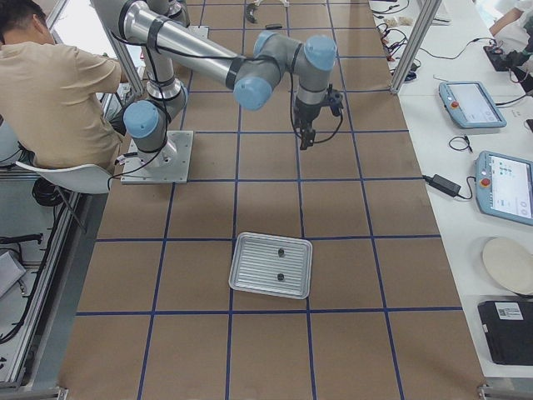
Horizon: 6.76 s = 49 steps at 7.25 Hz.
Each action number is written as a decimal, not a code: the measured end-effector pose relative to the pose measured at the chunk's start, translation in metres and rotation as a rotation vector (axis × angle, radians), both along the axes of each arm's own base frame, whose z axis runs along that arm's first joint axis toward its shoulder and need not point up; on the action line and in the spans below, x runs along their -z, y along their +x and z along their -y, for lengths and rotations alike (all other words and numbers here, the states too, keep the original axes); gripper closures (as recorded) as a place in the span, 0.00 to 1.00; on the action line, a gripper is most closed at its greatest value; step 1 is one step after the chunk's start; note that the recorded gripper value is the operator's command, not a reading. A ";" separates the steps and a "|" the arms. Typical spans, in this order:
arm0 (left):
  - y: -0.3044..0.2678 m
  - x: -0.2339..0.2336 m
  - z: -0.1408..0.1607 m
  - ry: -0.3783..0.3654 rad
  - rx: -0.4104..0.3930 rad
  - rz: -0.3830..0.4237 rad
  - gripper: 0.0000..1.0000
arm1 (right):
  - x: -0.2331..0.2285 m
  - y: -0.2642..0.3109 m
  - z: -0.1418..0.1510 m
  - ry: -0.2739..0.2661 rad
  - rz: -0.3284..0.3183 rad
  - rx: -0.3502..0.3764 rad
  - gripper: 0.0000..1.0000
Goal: Place bearing gear from tray to pile
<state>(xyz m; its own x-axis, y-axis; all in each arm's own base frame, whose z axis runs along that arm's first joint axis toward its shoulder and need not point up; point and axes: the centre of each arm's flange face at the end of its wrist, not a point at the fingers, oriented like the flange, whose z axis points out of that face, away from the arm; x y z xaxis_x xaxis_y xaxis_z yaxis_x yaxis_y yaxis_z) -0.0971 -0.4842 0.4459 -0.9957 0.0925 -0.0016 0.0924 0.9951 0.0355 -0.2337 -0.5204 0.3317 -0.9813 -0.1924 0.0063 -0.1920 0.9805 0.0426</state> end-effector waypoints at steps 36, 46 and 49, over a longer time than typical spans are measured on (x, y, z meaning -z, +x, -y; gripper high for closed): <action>0.000 0.030 0.013 -0.010 -0.019 -0.004 0.00 | 0.091 0.591 -0.033 -0.047 0.108 0.264 0.00; -0.194 0.163 0.019 0.042 0.172 -0.039 0.00 | 0.035 -0.032 0.023 -0.024 -0.054 -0.066 0.00; -0.243 0.224 0.022 0.033 0.230 -0.085 0.09 | 0.103 -0.173 -0.029 -0.024 -0.073 -0.078 0.00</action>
